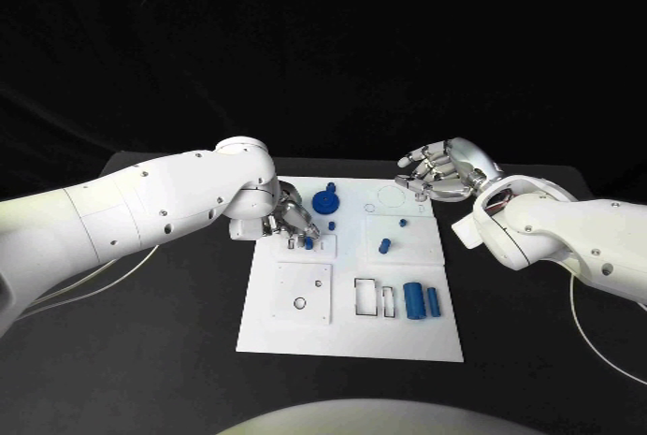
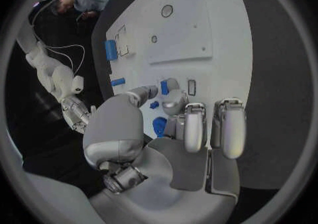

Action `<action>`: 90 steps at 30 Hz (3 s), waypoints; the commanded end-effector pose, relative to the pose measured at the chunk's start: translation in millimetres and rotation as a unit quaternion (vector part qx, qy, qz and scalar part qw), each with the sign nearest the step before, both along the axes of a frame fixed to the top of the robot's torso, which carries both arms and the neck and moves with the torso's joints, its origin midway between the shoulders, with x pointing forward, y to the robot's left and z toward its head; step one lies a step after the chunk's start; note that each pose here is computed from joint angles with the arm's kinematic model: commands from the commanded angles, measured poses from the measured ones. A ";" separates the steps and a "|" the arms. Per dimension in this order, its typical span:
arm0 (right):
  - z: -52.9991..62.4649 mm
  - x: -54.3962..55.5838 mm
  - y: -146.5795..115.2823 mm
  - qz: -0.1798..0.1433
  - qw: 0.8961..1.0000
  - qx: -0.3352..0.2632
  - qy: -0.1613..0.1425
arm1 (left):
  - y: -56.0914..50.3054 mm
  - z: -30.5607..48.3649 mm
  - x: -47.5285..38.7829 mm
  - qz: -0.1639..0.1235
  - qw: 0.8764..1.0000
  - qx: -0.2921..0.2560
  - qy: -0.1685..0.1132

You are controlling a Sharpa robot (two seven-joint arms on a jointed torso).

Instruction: Assemble the parts on the task board

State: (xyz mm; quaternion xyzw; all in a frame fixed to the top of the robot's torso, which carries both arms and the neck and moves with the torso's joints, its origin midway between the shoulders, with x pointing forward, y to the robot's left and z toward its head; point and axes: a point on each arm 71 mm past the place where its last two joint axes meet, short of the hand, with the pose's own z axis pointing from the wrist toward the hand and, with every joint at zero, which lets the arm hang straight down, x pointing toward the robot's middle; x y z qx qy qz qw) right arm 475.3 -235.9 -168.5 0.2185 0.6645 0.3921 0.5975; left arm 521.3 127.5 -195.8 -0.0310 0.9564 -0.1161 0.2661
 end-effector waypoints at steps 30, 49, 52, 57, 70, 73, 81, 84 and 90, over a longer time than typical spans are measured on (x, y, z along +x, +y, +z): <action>-5.1 1.4 -4.1 0.002 1.000 -0.007 0.001 | 24.0 58.1 -6.9 0.023 0.996 -0.055 -0.072; -6.9 2.2 -4.5 0.000 1.000 -0.008 0.001 | 53.6 63.6 27.8 0.080 0.980 -0.036 -0.177; -7.0 2.2 -4.5 0.000 1.000 -0.008 0.001 | 53.2 60.5 32.0 0.078 0.980 -0.028 -0.182; -6.8 1.8 -4.1 0.001 1.000 -0.007 0.001 | 51.2 53.1 37.4 0.073 0.981 -0.017 -0.180; -6.6 1.0 -3.0 0.002 1.000 -0.007 0.001 | 47.8 33.8 42.1 0.057 0.988 0.007 -0.140; -6.6 0.9 -2.8 0.003 1.000 -0.007 0.001 | 48.1 32.2 42.3 0.056 0.989 0.010 -0.134; -6.6 1.1 -2.1 0.003 1.000 -0.006 0.002 | 46.4 30.5 41.6 0.056 0.991 0.004 -0.123; -6.6 1.2 -1.8 0.004 1.000 -0.006 0.002 | 45.7 30.1 41.3 0.055 0.991 0.003 -0.120; -6.7 1.4 -1.5 0.004 1.000 -0.007 0.002 | 43.8 29.8 40.7 0.055 0.992 -0.002 -0.116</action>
